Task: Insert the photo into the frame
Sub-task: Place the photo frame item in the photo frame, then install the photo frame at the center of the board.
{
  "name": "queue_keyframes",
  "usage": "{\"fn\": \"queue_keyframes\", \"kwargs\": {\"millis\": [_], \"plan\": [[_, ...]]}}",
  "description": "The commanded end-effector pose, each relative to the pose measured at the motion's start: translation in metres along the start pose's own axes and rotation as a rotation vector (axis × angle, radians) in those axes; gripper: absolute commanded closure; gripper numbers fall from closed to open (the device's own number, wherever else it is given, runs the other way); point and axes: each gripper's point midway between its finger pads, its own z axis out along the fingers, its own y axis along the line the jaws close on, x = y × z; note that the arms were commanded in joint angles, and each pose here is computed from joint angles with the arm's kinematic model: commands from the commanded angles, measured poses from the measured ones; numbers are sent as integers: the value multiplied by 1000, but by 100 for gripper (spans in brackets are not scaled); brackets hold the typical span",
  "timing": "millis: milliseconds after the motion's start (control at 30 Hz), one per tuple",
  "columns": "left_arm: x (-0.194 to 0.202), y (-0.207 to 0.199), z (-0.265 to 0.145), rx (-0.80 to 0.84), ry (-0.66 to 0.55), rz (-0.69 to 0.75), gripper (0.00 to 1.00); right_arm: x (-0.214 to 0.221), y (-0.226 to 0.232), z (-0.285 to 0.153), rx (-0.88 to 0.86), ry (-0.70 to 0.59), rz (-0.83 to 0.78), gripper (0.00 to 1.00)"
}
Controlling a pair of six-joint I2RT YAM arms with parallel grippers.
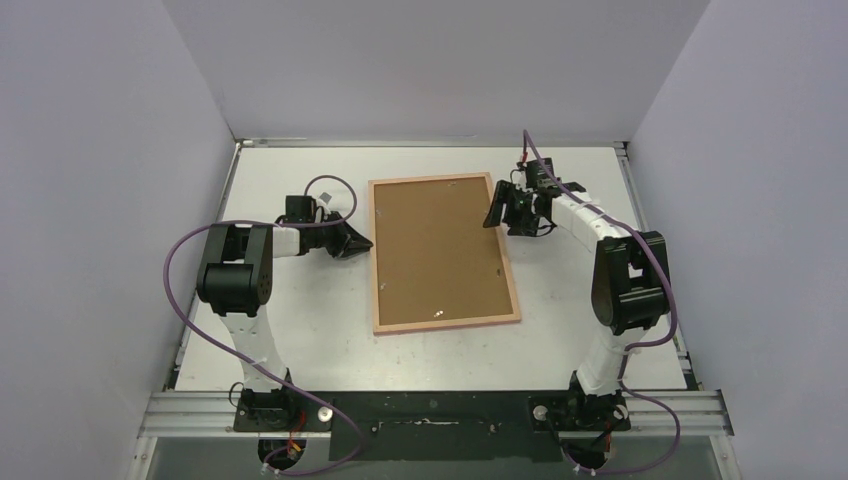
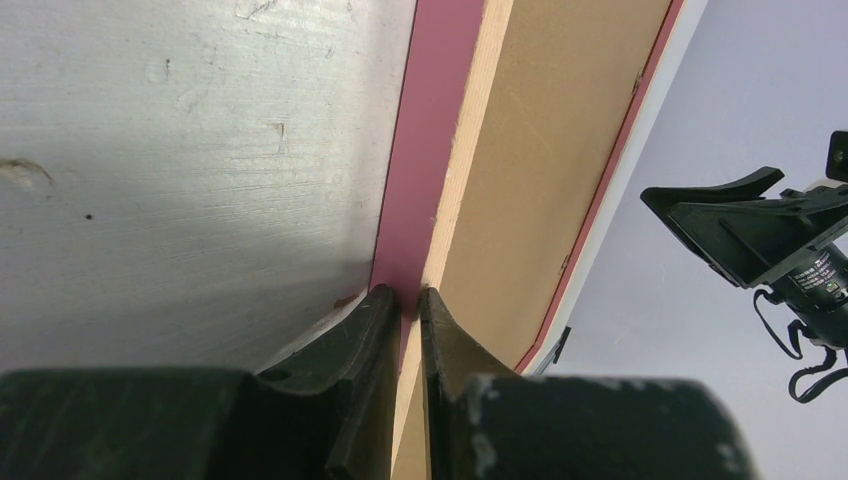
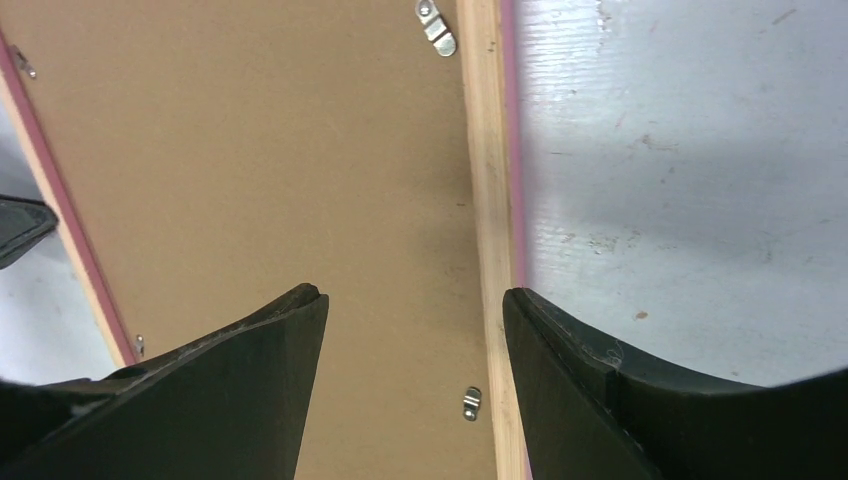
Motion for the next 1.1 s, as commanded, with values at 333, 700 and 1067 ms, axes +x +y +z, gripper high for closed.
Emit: {"fn": "queue_keyframes", "kwargs": {"millis": [333, 700, 1067], "plan": [[0, 10, 9, -96, 3, 91, 72, 2, -26, 1, 181, -13, -36, 33], [16, 8, 14, -276, 29, 190, 66, 29, -27, 25, 202, 89, -42, 40], [13, 5, 11, -340, 16, 273, 54, 58, -14, 20, 213, 132, -56, 47]]}}
